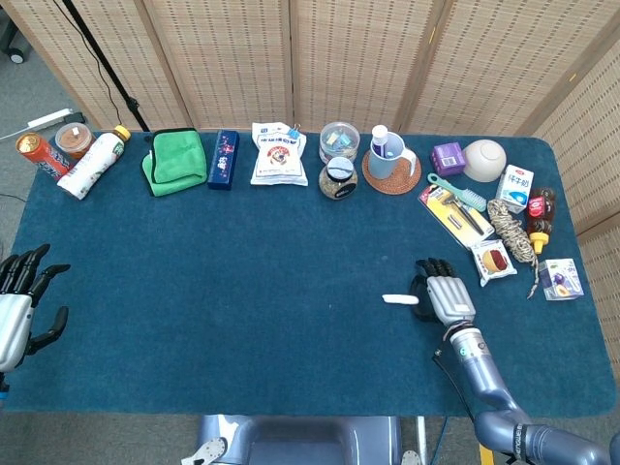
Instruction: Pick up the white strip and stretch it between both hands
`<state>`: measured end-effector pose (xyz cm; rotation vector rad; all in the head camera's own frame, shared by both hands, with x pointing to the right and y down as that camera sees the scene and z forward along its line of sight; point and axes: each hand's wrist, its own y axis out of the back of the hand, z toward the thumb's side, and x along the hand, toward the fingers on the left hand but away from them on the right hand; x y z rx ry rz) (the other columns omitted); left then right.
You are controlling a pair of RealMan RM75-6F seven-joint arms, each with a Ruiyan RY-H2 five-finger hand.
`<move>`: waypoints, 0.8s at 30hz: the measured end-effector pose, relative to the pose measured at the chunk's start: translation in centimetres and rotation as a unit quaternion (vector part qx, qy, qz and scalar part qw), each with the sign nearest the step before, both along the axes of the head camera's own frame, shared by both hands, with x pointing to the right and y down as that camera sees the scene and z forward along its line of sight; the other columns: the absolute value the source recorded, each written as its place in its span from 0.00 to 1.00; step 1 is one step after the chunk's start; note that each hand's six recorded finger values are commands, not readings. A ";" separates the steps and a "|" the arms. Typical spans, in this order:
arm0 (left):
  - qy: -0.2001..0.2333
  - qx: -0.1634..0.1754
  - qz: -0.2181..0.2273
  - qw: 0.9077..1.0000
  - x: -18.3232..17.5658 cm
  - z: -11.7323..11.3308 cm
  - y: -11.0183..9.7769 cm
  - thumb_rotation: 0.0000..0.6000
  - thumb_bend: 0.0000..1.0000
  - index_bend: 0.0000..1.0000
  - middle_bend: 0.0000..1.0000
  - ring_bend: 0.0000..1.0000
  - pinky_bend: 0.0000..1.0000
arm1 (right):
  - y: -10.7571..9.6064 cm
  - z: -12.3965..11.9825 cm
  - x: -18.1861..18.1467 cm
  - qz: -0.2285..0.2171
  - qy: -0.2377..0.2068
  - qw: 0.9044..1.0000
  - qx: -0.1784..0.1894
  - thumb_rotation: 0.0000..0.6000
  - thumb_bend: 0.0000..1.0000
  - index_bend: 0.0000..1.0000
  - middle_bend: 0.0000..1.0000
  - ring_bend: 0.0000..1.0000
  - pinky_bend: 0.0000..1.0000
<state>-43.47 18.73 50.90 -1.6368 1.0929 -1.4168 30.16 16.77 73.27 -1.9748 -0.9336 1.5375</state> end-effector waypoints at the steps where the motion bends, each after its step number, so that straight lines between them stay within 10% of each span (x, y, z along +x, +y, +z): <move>1: 0.000 0.000 0.000 1.000 0.0 0.0 0.0 1.00 0.43 0.22 0.04 0.04 0.02 | 0.0 0.0 0.0 0.000 0.000 1.000 0.000 1.00 0.37 0.47 0.15 0.00 0.00; 24: -0.004 0.007 -0.006 1.000 -0.5 -0.2 0.0 1.00 0.43 0.22 0.04 0.04 0.02 | -0.2 0.8 -0.2 0.013 -0.002 1.000 -0.004 1.00 0.64 0.63 0.27 0.09 0.01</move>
